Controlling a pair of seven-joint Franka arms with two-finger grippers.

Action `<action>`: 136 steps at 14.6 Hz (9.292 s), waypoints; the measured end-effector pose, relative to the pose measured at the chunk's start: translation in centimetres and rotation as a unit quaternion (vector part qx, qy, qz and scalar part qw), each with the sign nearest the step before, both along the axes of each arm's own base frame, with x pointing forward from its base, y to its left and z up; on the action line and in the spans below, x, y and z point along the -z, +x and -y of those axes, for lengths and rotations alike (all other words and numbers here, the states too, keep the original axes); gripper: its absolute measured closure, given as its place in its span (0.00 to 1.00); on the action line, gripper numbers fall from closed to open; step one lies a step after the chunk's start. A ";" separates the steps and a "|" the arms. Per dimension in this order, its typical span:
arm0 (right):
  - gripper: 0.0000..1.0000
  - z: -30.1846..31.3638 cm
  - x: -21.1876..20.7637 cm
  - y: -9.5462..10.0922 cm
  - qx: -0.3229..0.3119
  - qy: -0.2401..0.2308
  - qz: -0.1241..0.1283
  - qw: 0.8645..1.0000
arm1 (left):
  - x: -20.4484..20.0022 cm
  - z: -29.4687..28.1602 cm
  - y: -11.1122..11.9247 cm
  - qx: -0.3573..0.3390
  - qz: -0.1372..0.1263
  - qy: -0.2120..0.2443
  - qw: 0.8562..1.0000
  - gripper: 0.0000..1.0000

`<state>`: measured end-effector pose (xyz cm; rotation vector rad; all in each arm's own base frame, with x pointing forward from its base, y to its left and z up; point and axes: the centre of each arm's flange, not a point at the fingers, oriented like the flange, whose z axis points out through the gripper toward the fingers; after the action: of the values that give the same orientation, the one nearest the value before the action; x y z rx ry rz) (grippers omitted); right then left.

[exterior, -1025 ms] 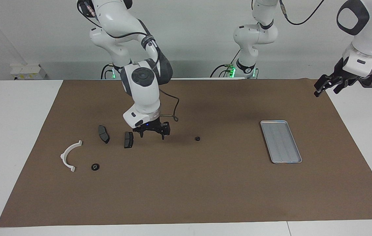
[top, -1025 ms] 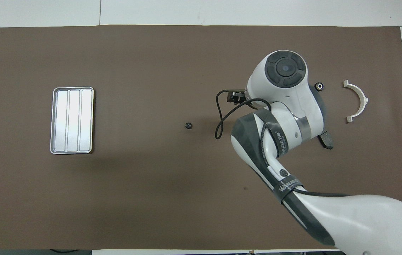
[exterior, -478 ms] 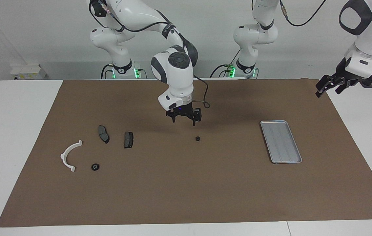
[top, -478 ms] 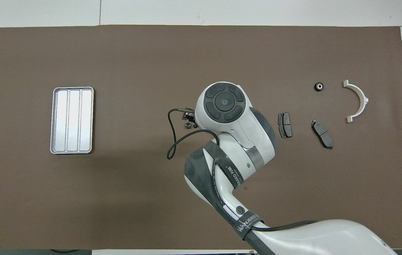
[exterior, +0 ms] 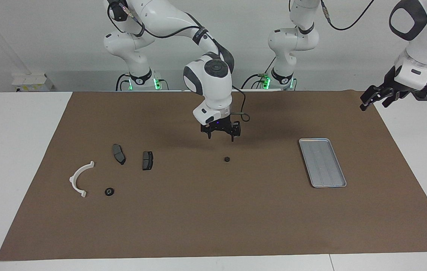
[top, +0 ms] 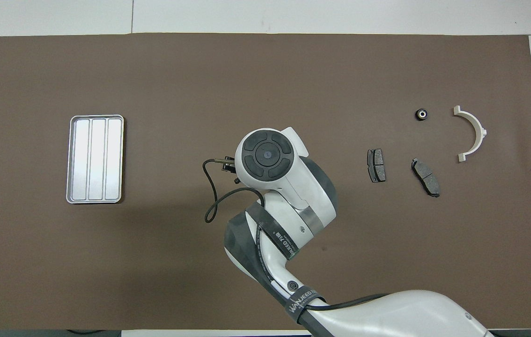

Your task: Place bearing gear from tray to pile

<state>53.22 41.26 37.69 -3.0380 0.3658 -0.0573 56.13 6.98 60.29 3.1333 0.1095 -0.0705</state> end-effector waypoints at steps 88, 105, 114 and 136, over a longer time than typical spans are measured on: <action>0.77 33.4 6.4 13.6 -0.198 -0.071 0.028 0.977 | -2.7 2.5 -3.1 0.008 0.020 -0.009 1.000 0.00; 0.71 33.7 8.7 13.7 -0.197 -0.068 0.040 0.977 | -2.0 5.2 -3.2 0.029 0.012 -0.005 1.000 0.00; 0.00 33.2 7.9 13.8 -0.200 -0.067 0.047 0.976 | -2.0 5.8 -3.2 0.034 0.012 -0.005 0.999 0.00; 0.00 35.6 -12.0 7.9 -0.177 -0.095 0.014 0.980 | -2.1 7.5 -3.1 0.049 0.016 -0.004 0.999 0.00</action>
<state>61.08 5.68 49.70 -3.2319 -0.1965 -0.1184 53.07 -0.47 62.38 3.1284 -0.0445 -0.0203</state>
